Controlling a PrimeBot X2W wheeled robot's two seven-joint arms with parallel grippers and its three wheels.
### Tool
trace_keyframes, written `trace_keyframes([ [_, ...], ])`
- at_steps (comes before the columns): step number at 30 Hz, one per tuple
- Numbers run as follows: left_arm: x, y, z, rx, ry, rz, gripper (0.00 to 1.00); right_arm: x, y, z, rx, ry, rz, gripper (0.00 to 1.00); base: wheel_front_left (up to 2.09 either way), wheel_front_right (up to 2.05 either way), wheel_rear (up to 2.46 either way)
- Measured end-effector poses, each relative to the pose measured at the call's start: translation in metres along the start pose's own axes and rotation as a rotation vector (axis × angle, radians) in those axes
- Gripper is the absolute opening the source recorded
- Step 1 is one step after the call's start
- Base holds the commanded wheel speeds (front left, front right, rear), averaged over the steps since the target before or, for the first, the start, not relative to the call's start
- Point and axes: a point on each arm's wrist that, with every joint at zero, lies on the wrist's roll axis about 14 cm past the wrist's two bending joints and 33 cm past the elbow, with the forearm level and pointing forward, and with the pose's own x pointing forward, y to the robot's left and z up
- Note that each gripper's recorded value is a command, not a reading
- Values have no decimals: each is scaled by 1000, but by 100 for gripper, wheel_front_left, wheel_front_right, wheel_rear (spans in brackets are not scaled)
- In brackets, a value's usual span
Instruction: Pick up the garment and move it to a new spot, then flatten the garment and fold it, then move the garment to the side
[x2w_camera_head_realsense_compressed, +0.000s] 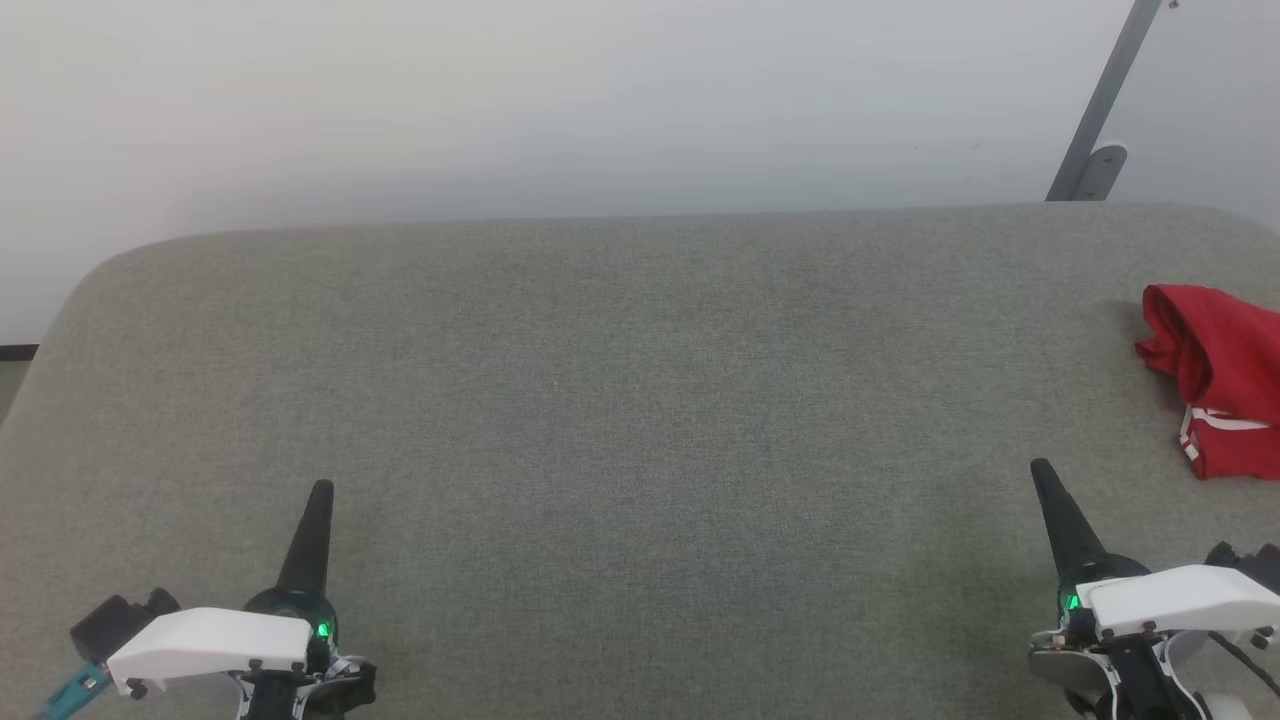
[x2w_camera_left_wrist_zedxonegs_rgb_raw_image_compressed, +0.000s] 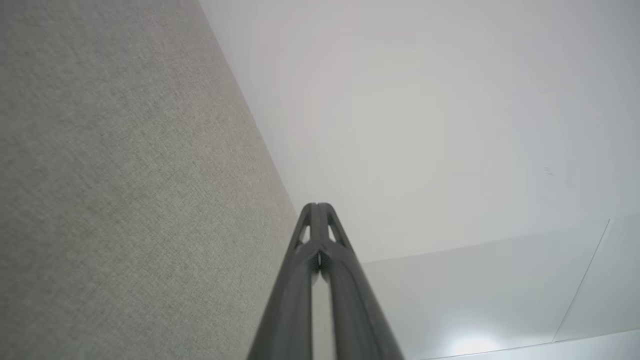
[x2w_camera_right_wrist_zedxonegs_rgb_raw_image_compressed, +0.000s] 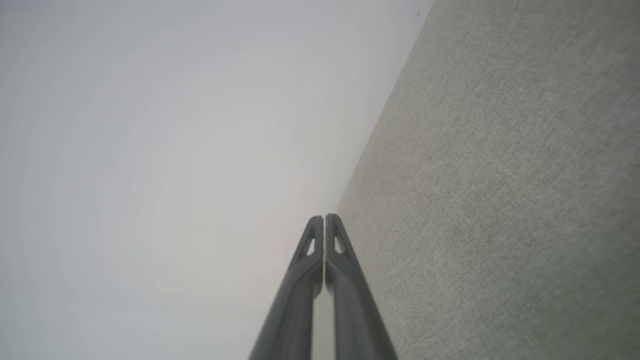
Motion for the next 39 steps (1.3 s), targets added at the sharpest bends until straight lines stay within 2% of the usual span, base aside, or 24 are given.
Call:
trace_keyframes([
  [39, 7, -20, -15, -271, 61, -61, 0, 4, 17, 1, 291, -6, 65, 0, 0, 0, 0],
])
